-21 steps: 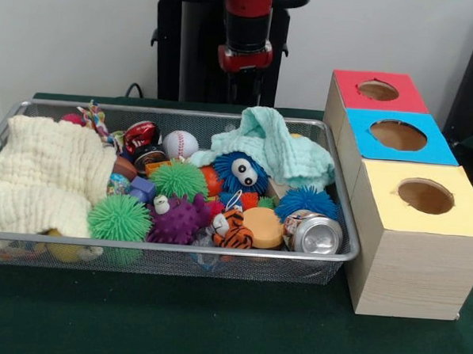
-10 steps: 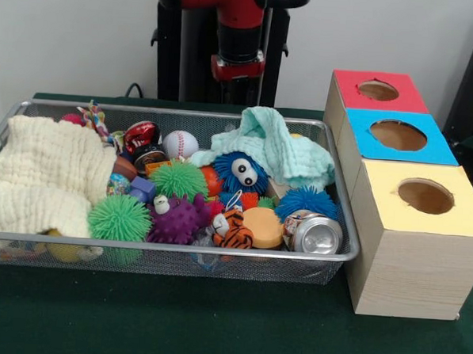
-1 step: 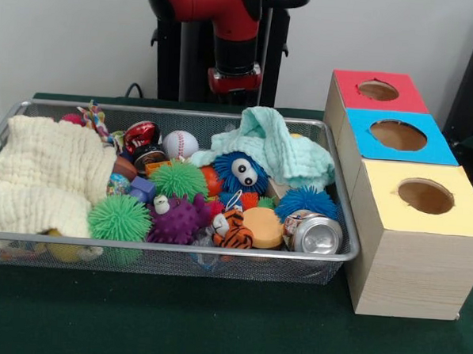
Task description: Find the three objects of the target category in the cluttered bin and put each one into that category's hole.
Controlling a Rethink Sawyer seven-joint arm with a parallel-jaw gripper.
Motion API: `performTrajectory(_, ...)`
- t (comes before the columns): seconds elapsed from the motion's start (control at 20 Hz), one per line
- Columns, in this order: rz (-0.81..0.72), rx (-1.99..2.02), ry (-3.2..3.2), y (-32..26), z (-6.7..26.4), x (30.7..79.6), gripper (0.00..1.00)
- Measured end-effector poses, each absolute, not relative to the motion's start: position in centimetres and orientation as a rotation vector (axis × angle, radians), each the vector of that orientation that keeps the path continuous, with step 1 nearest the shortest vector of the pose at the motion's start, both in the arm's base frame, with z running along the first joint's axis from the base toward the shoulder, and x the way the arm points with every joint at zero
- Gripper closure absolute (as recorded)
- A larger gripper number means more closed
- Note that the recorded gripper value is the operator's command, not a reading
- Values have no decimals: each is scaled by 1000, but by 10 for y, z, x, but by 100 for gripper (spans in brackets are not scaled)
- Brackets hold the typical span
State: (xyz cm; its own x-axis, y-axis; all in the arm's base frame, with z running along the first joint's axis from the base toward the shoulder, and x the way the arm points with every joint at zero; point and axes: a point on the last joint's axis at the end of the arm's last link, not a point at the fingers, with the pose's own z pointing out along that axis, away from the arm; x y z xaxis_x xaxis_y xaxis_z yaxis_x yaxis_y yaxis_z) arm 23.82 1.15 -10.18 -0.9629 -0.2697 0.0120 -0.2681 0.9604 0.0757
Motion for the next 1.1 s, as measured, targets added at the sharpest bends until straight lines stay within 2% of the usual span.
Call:
performTrajectory(0.75, -91, 371, -3087, 14, -109, 238, 0)
performTrajectory(1.1, -98, 374, -3073, 12, -124, 233, 0)
